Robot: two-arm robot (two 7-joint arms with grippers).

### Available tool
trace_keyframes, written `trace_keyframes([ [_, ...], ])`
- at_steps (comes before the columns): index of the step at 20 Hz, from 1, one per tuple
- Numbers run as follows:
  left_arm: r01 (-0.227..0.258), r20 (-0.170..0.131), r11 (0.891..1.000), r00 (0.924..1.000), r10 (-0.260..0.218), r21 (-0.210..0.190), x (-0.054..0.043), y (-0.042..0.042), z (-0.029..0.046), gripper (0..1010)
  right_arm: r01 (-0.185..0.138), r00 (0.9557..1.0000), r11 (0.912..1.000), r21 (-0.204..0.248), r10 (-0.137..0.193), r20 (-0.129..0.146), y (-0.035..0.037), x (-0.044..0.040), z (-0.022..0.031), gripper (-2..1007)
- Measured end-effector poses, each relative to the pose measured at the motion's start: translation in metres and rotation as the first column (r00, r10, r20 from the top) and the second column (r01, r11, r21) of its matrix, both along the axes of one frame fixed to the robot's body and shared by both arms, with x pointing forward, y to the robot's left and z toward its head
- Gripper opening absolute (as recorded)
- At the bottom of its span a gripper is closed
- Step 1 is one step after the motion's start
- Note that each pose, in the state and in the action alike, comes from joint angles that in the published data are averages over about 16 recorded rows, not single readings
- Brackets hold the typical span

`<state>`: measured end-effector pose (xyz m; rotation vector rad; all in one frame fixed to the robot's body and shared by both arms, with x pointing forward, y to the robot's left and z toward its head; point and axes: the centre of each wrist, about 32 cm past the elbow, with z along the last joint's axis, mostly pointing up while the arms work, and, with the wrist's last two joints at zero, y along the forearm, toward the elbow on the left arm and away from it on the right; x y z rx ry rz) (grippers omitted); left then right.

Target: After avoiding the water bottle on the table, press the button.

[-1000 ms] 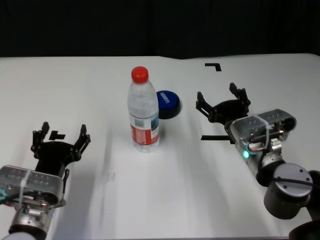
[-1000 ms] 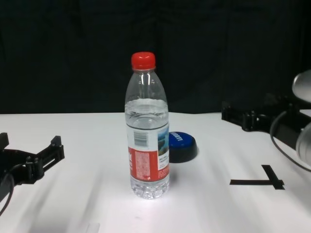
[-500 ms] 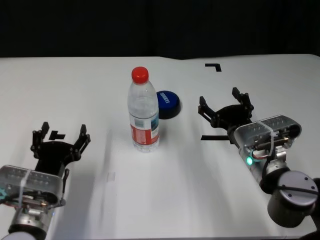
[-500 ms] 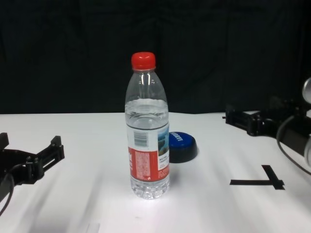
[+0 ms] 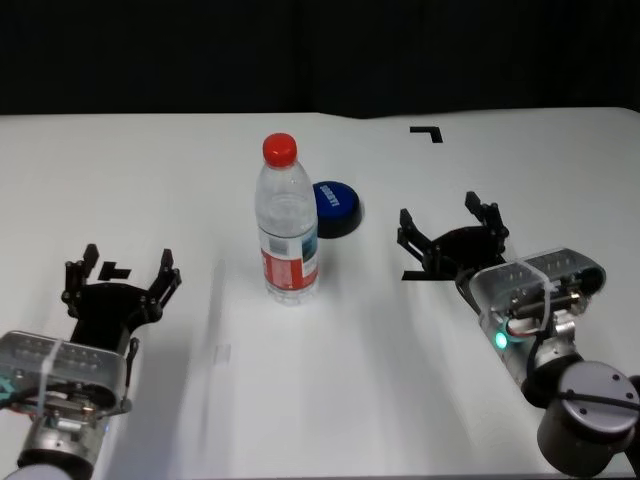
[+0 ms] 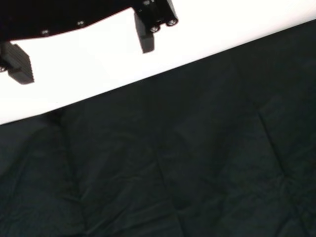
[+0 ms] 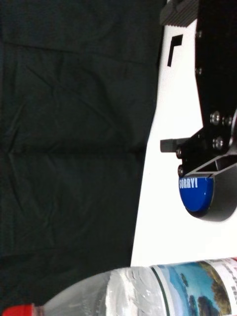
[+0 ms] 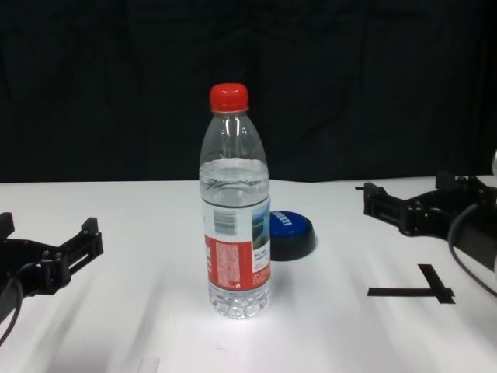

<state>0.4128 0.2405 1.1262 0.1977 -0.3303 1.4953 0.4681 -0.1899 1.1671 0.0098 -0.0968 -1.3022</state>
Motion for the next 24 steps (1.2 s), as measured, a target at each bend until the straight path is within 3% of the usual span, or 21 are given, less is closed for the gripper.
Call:
trace_keyframes([
  [13, 0.0, 0.0, 1.0, 1.0, 0.0, 0.0, 0.0, 0.0, 0.0, 1003, 0.005, 0.9999, 1.0, 0.0, -0.005, -0.012, -0.0035, -0.0146, -0.0016, 1003],
  [24, 0.0, 0.0, 1.0, 1.0, 0.0, 0.0, 0.0, 0.0, 0.0, 1003, -0.032, 0.9993, 0.9995, -0.007, 0.032, -0.018, -0.0032, -0.0252, 0.0002, 1003],
])
